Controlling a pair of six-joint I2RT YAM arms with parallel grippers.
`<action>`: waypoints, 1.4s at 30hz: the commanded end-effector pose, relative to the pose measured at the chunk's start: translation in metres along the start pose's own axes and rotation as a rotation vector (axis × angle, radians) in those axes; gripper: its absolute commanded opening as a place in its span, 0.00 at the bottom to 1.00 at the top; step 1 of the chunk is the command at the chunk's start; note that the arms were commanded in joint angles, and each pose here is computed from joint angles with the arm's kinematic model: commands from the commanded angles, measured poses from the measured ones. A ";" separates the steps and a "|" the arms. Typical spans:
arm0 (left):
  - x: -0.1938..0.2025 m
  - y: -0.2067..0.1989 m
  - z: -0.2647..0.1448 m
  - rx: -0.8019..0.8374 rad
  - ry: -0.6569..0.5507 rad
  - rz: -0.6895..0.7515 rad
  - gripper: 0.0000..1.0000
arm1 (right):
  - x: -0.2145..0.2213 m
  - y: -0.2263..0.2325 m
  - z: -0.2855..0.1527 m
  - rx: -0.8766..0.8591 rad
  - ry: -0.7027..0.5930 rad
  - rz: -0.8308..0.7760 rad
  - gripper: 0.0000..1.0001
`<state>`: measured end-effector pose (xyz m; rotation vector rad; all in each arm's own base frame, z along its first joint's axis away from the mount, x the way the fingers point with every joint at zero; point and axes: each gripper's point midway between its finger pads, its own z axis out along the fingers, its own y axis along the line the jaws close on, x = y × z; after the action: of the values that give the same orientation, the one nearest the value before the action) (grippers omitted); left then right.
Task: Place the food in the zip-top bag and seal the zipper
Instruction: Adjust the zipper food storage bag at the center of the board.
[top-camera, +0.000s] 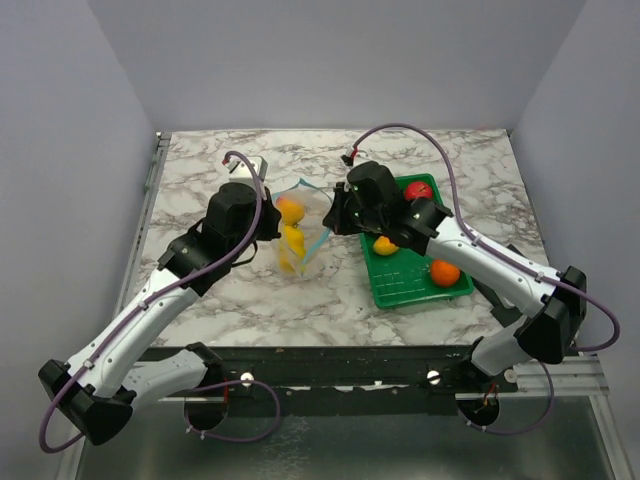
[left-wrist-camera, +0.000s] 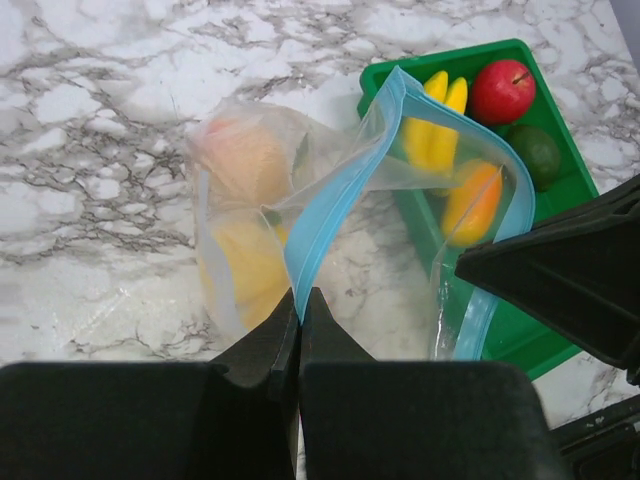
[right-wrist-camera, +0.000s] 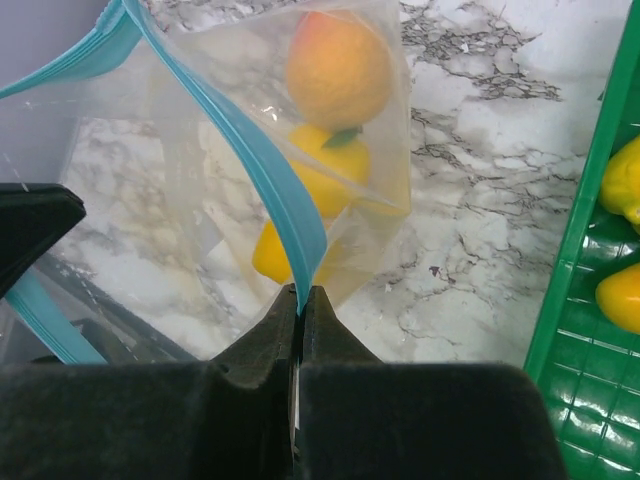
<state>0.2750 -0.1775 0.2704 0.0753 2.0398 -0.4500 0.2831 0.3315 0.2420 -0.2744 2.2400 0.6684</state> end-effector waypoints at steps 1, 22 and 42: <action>-0.028 0.004 -0.013 -0.034 -0.056 0.055 0.00 | -0.007 0.008 0.000 -0.034 -0.003 -0.006 0.00; 0.045 0.040 0.026 -0.148 0.103 0.173 0.00 | 0.085 -0.019 0.068 -0.030 0.240 0.095 0.01; 0.057 0.025 0.036 -0.020 0.057 0.181 0.00 | 0.043 -0.029 0.021 0.057 0.119 0.061 0.49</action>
<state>0.2832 -0.1704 0.1937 0.2411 2.1219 -0.2713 0.2726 0.3353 0.1552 -0.2533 2.4573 0.6830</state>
